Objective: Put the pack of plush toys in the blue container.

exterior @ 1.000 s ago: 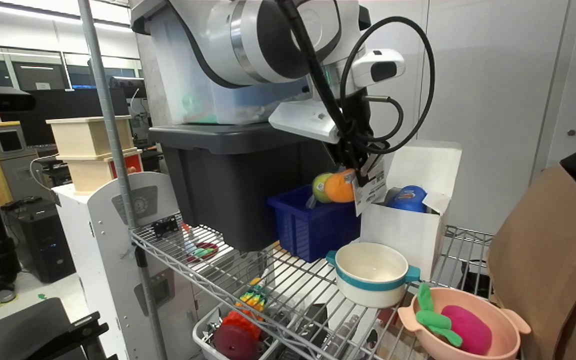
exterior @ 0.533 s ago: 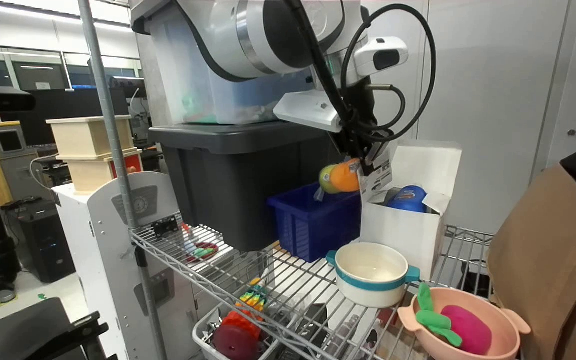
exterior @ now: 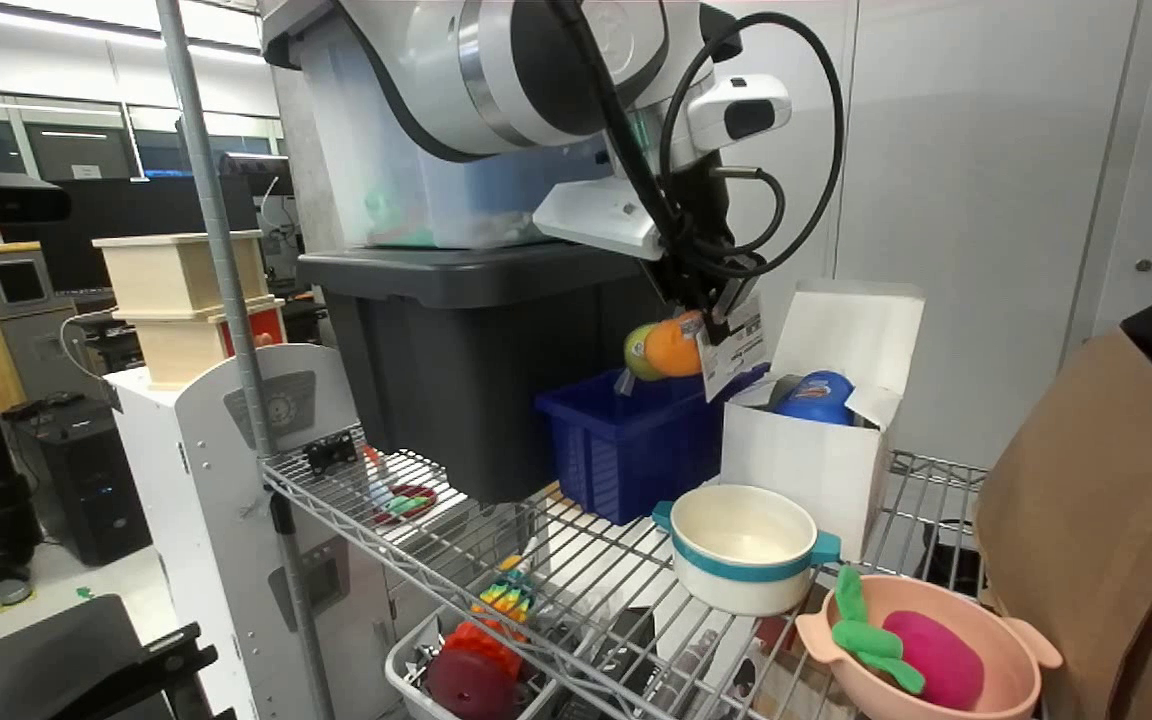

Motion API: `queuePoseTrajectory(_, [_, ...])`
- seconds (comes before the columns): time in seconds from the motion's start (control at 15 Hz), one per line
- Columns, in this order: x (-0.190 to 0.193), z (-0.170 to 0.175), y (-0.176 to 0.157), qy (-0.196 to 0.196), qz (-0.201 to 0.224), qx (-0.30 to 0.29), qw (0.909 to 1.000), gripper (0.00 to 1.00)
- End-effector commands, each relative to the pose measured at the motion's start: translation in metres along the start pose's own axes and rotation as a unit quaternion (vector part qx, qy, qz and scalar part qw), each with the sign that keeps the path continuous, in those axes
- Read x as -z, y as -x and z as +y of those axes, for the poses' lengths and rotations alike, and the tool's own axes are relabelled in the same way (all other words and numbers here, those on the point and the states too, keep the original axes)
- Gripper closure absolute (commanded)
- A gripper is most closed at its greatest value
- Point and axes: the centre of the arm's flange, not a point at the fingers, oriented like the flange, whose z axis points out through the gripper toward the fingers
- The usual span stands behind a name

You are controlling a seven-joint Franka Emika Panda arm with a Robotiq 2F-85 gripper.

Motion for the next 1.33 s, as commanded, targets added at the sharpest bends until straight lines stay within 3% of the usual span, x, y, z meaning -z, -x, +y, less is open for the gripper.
queuePoseTrajectory(0.0, [0.008, -0.01, -0.002, 0.001, 0.008, 0.0, 1.0, 0.97])
queuePoseTrajectory(0.07, [0.008, -0.01, -0.002, 0.002, 0.006, 0.0, 1.0, 0.96])
queuePoseTrajectory(0.13, [0.007, -0.011, -0.003, 0.004, 0.005, -0.005, 1.0, 0.63])
queuePoseTrajectory(0.27, [0.008, -0.01, -0.005, 0.004, 0.004, -0.015, 0.9999, 0.55])
queuePoseTrajectory(0.73, [0.005, 0.008, -0.013, 0.014, 0.007, -0.041, 0.999, 0.05])
queuePoseTrajectory(0.87, [0.006, 0.011, -0.016, 0.016, 0.009, -0.047, 0.9987, 0.0])
queuePoseTrajectory(1.27, [0.019, 0.014, -0.014, 0.011, 0.002, -0.05, 0.9987, 0.0])
